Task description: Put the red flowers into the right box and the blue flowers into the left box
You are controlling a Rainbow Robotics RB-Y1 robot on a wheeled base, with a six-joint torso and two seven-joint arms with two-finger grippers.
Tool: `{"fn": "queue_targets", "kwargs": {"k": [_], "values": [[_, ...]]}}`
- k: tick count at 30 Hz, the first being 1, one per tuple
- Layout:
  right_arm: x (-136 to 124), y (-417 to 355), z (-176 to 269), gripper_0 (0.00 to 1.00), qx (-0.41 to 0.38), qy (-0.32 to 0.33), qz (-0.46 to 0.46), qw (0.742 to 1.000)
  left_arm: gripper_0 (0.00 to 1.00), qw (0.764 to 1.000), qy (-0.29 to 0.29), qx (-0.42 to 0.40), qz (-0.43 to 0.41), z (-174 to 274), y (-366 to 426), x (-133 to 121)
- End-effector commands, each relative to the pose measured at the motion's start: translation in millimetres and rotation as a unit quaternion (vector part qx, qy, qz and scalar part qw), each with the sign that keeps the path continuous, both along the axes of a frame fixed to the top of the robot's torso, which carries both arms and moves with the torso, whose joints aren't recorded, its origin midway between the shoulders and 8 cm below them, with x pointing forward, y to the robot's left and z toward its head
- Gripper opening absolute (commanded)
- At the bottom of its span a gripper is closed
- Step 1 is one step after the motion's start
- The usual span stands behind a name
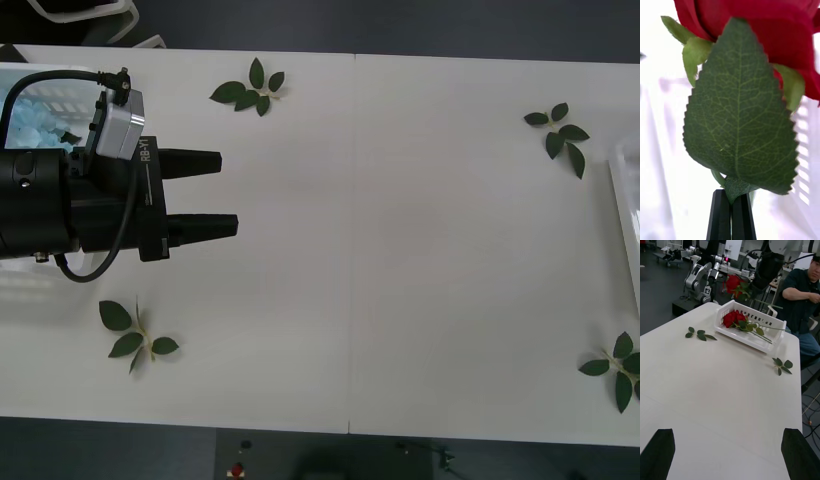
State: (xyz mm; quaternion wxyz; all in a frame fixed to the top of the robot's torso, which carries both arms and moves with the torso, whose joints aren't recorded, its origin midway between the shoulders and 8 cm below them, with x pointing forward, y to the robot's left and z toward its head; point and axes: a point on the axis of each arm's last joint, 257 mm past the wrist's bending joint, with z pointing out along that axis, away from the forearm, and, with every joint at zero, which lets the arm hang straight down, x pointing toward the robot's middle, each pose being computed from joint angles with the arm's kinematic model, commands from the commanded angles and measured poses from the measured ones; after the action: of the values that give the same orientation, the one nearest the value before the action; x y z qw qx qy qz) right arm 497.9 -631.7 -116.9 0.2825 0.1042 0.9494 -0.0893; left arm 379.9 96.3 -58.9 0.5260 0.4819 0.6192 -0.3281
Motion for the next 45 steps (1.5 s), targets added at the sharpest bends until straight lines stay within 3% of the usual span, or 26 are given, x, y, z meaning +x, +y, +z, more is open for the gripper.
{"fn": "queue_targets", "kwargs": {"k": [1, 3, 4, 5, 6, 7, 8, 14, 20, 24, 28, 33, 40, 44, 45], "values": [[-19, -38, -4, 0.00, -0.011, -0.018, 0.007, 1.000, 0.82, 1.000, -0.007, 0.009, -0.001, 8, 2, 1], [-21, -48, -5, 0.04, -0.016, -0.032, 0.004, 0.999, 0.82, 1.000, -0.007, 0.009, -0.001, 8, 2, 1], [-22, -52, -6, 0.38, -0.018, -0.041, 0.003, 0.999, 0.82, 1.000, -0.007, 0.009, -0.001, 8, 2, 1], [-22, -53, -6, 0.61, -0.017, -0.045, 0.002, 0.999, 0.82, 1.000, -0.007, 0.009, -0.001, 8, 2, 1], [-22, -53, -7, 0.75, -0.016, -0.047, 0.002, 0.999, 0.82, 1.000, -0.007, 0.009, -0.001, 8, 2, 1], [-22, -51, -6, 0.97, -0.015, -0.050, 0.005, 0.999, 0.82, 1.000, -0.007, 0.009, -0.001, 8, 2, 1], [-22, -50, -7, 1.00, -0.013, -0.050, 0.005, 0.999, 0.82, 1.000, -0.007, 0.009, -0.001, 8, 2, 1], [-14, -27, -8, 1.00, 0.007, -0.050, 0.025, 0.998, 0.82, 1.000, -0.007, 0.009, -0.001, 8, 2, 1], [30, 77, -9, 1.00, 0.104, -0.085, 0.098, 0.986, 0.82, 1.000, -0.007, 0.009, -0.001, 8, 2, 1], [77, 193, 11, 1.00, 0.221, -0.151, 0.148, 0.952, 0.82, 1.000, -0.007, 0.009, -0.001, 8, 2, 1], [81, 281, 35, 1.00, 0.283, -0.183, 0.243, 0.910, 0.82, 1.000, -0.007, 0.009, -0.001, 8, 2, 1], [26, 329, 67, 1.00, 0.329, -0.170, 0.404, 0.837, 0.82, 1.000, -0.007, 0.009, -0.001, 8, 2, 1], [-62, 347, 102, 1.00, 0.305, -0.161, 0.597, 0.724, 0.82, 1.000, -0.007, 0.009, -0.001, 8, 2, 1], [-108, 360, 107, 1.00, 0.259, -0.183, 0.694, 0.646, 0.82, 1.000, -0.007, 0.009, -0.001, 8, 2, 1], [-116, 361, 104, 1.00, 0.264, -0.177, 0.697, 0.643, 0.82, 1.000, -0.007, 0.009, -0.001, 8, 2, 1]]}}
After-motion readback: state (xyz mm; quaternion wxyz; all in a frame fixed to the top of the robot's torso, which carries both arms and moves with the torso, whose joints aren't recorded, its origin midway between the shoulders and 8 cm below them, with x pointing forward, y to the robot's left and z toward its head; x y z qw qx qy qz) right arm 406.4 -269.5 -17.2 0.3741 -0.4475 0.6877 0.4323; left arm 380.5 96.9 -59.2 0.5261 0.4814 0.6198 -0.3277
